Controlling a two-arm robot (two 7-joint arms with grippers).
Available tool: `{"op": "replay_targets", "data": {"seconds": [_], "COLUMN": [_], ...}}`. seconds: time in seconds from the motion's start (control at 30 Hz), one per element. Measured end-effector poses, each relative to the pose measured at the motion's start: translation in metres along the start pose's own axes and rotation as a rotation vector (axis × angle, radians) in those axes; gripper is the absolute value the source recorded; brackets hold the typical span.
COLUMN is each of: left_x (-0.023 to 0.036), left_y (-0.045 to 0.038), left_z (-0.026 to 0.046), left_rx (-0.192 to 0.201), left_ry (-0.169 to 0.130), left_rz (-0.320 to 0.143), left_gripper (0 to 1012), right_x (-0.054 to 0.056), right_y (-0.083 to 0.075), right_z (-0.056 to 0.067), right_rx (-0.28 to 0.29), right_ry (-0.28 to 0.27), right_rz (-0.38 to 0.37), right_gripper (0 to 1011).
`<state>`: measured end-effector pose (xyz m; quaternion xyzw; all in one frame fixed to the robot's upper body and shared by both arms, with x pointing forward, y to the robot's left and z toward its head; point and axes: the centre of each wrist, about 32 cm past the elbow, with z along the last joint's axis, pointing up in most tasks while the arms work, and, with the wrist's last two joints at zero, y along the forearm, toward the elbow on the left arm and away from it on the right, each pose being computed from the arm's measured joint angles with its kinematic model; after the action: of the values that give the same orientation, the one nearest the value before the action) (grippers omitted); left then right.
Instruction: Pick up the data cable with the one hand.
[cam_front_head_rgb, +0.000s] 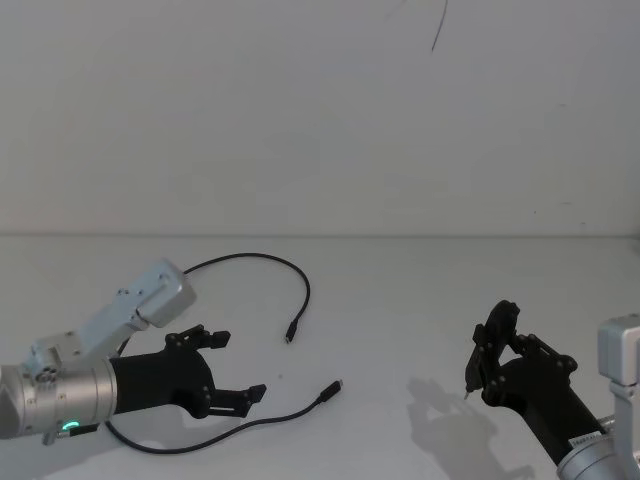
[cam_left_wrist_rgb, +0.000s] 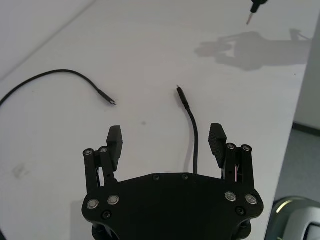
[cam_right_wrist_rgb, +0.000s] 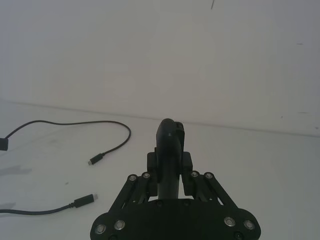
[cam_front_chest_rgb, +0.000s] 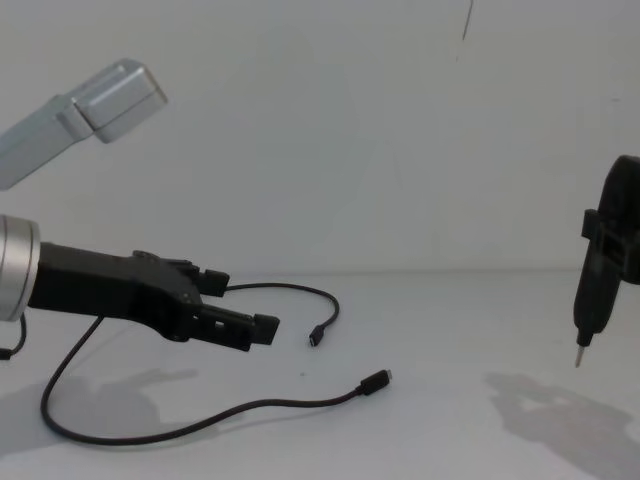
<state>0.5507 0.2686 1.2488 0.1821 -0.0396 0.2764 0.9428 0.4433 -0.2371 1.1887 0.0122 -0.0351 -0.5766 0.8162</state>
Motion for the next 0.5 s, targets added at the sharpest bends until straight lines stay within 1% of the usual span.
{"op": "replay_targets", "data": {"seconds": [0.03, 0.07, 0.17, 0.27, 0.5], "left_x": [0.0018, 0.0018, 0.0053, 0.0075, 0.0105], "left_y": [-0.001, -0.001, -0.0035, -0.005, -0.0084], "left_z": [0.0015, 0.0015, 0.0043, 0.0055, 0.0058], "left_rx": [0.008, 0.008, 0.032, 0.051, 0.093], "left_ry": [-0.003, -0.003, -0.011, -0.015, -0.019], "left_rz": [-0.012, -0.012, -0.04, -0.056, -0.088], "left_gripper": [1001, 1001, 1001, 1001, 1001], "right_x": [0.0, 0.0, 0.0, 0.0, 0.0], "right_y": [0.0, 0.0, 0.0, 0.0, 0.0], "right_z": [0.0, 0.0, 0.0, 0.0, 0.0], "right_rx": [0.0, 0.0, 0.0, 0.0, 0.0], "right_ry": [0.0, 0.0, 0.0, 0.0, 0.0], "right_rz": [0.0, 0.0, 0.0, 0.0, 0.0], "right_gripper": [263, 263, 263, 263, 263]}}
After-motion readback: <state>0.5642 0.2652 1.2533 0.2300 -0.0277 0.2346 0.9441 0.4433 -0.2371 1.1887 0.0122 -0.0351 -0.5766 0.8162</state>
